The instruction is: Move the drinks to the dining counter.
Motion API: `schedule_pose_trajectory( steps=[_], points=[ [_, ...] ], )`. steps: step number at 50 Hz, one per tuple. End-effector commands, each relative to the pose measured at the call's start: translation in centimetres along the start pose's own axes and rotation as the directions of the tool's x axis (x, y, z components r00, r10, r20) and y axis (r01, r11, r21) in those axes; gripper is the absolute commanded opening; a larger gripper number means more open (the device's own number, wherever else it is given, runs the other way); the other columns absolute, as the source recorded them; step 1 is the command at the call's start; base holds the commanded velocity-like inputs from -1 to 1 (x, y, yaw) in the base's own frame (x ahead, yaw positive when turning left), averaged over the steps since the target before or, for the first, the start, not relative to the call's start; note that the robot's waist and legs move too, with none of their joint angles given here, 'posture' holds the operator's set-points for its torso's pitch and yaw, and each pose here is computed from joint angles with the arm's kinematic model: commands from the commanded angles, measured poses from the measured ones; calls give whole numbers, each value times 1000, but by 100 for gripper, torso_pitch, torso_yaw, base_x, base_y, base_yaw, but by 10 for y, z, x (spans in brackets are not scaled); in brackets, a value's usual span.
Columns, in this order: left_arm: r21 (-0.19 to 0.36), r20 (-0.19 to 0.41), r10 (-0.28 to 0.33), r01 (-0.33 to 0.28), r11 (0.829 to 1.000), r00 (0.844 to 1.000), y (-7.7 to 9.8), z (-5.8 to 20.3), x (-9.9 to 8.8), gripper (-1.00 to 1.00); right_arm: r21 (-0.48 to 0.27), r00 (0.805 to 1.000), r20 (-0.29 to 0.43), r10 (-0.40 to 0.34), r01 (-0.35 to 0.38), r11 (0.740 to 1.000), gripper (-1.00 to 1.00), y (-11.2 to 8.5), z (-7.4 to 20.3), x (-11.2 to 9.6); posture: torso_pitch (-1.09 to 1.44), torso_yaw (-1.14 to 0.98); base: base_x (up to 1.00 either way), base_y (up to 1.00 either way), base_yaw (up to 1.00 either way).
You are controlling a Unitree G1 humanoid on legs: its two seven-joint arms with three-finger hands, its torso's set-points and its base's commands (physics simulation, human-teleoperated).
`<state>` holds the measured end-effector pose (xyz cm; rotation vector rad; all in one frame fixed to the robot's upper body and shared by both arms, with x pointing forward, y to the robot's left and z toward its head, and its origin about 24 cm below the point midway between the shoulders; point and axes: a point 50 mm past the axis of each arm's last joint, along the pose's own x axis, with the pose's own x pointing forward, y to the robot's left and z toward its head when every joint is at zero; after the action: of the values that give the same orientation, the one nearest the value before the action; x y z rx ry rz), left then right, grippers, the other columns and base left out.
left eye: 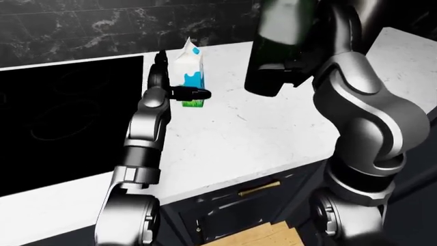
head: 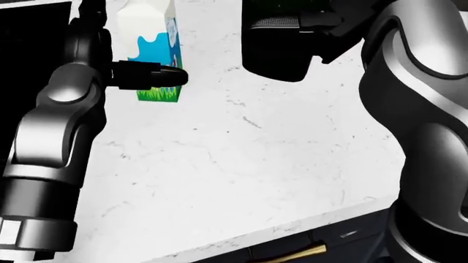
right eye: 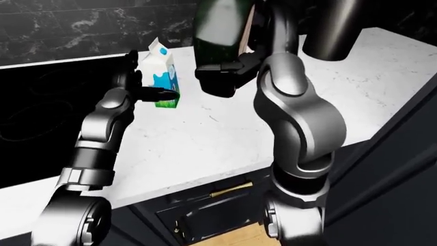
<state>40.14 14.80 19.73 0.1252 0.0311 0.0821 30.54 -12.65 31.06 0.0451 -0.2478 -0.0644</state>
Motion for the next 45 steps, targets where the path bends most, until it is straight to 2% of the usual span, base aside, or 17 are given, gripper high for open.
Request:
schedule_pose_trajectory(
  steps=[1,9,10,11,13,14,16,17,20,22,24,28,31,36,39,45],
  points=[
    [-4,115,1,0,1000,993,0,28,-1,100,28,993,117,-14,11,1000,-100,-2,22,-4,0,0,0,0,0],
    [-11,112,-16,17,1000,994,-5,27,2,100,30,993,118,-22,18,999,-100,-3,22,-4,0,0,0,0,0],
    [-13,111,-17,18,1000,994,-5,26,2,82,31,993,118,-22,18,999,-100,-3,22,-4,0,0,0,0,0],
    [-13,111,-17,19,1000,994,-5,26,2,75,30,993,118,-22,19,999,-100,-3,22,-4,0,0,0,0,0],
    [-13,116,-21,23,1000,993,-5,27,2,33,30,993,116,-24,21,999,-100,-4,21,-4,0,0,0,0,0],
    [-14,118,-23,25,1000,993,-6,28,2,18,29,993,115,-24,21,999,-100,-4,21,-5,0,0,0,0,0],
    [-13,119,-24,26,1000,993,-6,28,2,10,29,993,115,-24,21,999,-100,-4,21,-5,0,0,0,0,0],
    [-14,119,-23,25,1000,993,-6,27,2,21,28,993,114,-24,21,999,-100,-4,20,-5,0,0,0,0,0],
    [-15,120,-24,26,1000,992,-6,27,3,-8,27,993,111,-26,23,999,-100,-4,19,-4,0,0,0,0,0],
    [-17,121,-24,26,1000,992,-5,27,3,-67,27,994,111,-26,23,999,-100,-4,19,-4,0,0,0,0,0],
    [-19,123,-21,23,1000,992,-4,27,2,-100,25,993,111,-26,23,999,-100,-4,19,-4,0,0,0,0,0],
    [-28,122,-17,21,999,992,-2,23,1,-100,25,994,110,-26,24,999,-100,-4,18,-5,0,0,0,0,0],
    [-47,149,-27,34,998,988,2,40,-12,-100,18,993,116,-21,19,1000,-100,-4,21,-6,0,0,0,0,0],
    [-9,196,-52,54,998,979,10,73,-43,-100,11,992,125,-13,11,1000,-100,-5,26,-7,0,0,0,0,0],
    [4,223,-64,65,998,973,12,87,-55,-100,7,991,131,-6,5,1000,-100,-3,25,-8,0,0,0,0,0],
    [13,235,-79,78,997,969,9,92,-62,-100,-4,992,129,0,0,1000,-100,-4,23,-10,0,0,0,0,0]
  ],
)
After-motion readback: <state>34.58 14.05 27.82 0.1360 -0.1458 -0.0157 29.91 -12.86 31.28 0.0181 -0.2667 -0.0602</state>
